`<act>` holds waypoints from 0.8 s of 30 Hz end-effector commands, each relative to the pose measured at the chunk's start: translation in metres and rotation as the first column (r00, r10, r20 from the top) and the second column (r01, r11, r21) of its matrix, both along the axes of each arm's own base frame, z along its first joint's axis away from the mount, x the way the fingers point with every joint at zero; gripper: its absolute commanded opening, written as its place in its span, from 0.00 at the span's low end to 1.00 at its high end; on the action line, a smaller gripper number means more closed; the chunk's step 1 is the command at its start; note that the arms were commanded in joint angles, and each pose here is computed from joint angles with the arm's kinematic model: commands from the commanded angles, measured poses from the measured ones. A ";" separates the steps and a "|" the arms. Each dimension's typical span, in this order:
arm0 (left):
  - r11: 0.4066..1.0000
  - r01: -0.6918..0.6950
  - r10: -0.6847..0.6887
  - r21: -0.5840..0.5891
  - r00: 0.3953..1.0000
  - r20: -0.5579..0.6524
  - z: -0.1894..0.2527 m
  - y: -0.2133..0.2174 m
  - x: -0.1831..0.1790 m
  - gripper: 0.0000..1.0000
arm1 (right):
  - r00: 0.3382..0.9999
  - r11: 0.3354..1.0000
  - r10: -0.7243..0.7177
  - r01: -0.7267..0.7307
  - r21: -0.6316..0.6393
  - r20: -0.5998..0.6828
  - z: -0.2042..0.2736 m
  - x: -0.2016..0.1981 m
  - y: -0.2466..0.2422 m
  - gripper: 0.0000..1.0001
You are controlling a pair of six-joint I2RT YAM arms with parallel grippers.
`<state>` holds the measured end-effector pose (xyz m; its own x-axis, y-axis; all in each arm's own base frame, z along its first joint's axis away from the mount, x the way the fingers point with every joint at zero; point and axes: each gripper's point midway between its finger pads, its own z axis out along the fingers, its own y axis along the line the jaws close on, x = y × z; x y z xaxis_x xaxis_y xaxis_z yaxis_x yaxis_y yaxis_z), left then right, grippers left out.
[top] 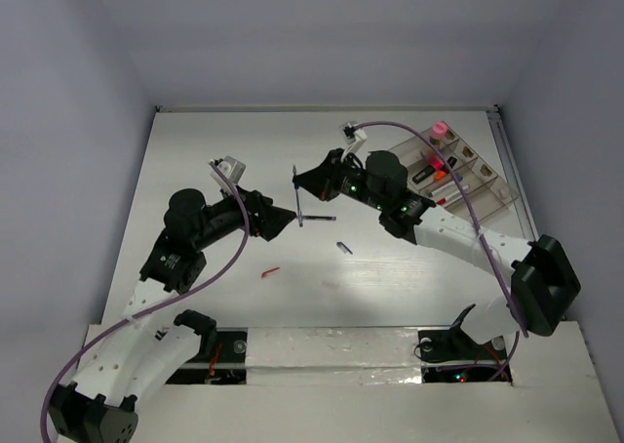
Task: Sort the stationery into containers
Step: Pick up the pen from the center of the board.
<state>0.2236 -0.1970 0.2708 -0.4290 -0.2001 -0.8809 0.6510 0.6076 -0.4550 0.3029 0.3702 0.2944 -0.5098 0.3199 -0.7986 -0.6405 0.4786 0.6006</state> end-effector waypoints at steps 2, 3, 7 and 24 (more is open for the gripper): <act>0.998 0.040 -0.038 -0.042 0.998 0.057 0.016 -0.005 -0.001 0.81 | 0.993 0.983 0.061 -0.078 0.169 0.104 0.056 -0.014 0.020 0.00; 0.999 0.036 -0.034 -0.039 0.998 0.050 0.014 -0.004 0.000 0.78 | 0.990 0.978 0.086 -0.105 0.180 0.110 0.059 -0.019 0.026 0.00; 0.999 0.014 -0.013 -0.031 0.999 0.033 0.009 -0.003 0.005 0.73 | 0.987 0.972 0.114 -0.135 0.194 0.116 0.062 -0.025 0.033 0.00; 0.999 0.006 -0.005 -0.032 1.000 0.010 0.005 -0.004 0.008 0.29 | 0.973 0.944 0.206 -0.226 0.240 0.106 0.062 -0.041 0.052 0.00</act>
<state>0.2294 -0.2007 0.2652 -0.4625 -0.2072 -0.8621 0.6350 0.6012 -0.4851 0.2696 0.4149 0.3221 -0.5633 0.3586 -0.7443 -0.7109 0.2487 0.6579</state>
